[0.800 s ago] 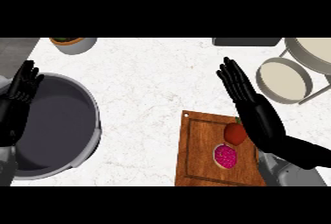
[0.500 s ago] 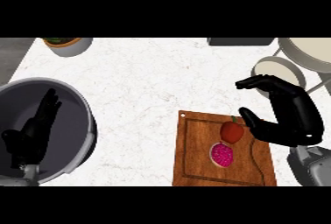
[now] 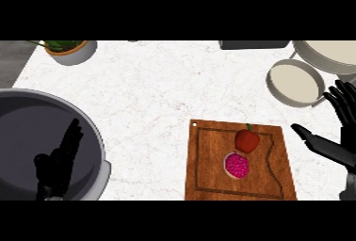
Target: Pick the cupcake from the cutting board and place it in the tiered basket
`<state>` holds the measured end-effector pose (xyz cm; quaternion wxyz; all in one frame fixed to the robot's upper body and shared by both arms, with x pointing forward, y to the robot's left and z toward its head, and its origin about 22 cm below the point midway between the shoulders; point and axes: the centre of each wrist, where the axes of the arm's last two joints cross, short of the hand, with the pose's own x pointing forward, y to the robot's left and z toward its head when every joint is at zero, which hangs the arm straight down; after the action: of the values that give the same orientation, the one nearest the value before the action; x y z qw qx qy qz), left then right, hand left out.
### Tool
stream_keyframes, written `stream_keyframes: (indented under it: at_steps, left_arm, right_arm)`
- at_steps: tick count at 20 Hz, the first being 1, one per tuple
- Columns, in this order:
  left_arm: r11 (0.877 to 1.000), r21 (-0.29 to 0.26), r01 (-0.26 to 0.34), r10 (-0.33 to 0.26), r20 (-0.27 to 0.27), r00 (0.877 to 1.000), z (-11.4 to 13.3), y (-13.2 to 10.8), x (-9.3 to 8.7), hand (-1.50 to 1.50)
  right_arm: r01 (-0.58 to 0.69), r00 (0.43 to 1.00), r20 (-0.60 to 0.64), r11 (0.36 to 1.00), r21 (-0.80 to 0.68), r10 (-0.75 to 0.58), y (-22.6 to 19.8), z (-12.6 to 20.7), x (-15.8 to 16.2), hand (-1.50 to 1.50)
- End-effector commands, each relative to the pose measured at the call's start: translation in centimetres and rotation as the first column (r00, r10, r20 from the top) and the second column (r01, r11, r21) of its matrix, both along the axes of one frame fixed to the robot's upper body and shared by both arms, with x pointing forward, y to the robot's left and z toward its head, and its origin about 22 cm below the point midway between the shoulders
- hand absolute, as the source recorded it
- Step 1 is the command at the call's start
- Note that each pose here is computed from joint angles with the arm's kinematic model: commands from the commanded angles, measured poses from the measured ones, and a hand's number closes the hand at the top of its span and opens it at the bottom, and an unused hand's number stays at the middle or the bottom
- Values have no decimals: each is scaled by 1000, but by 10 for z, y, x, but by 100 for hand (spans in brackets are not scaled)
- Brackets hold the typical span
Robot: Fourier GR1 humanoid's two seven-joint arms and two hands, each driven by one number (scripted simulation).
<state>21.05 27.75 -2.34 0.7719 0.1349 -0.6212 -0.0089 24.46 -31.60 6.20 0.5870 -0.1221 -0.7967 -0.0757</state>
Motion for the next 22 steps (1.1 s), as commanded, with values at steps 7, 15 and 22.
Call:
stream_keyframes:
  at_steps: [7,15,22]
  left_arm:
    - [1000,-20,-4,3,-51,999,-24,-16,-12,0]
    - [1000,-21,-1,0,-40,999,-16,-29,-9,0]
    - [999,-25,23,-24,-48,999,-24,-37,-5,0]
  right_arm:
    - [-311,893,-423,890,-333,154,-19,38,-46,-150]
    - [-402,848,-529,645,-650,-5,26,85,-67,-150]
    - [-344,835,-532,625,-700,-137,77,94,-78,-150]
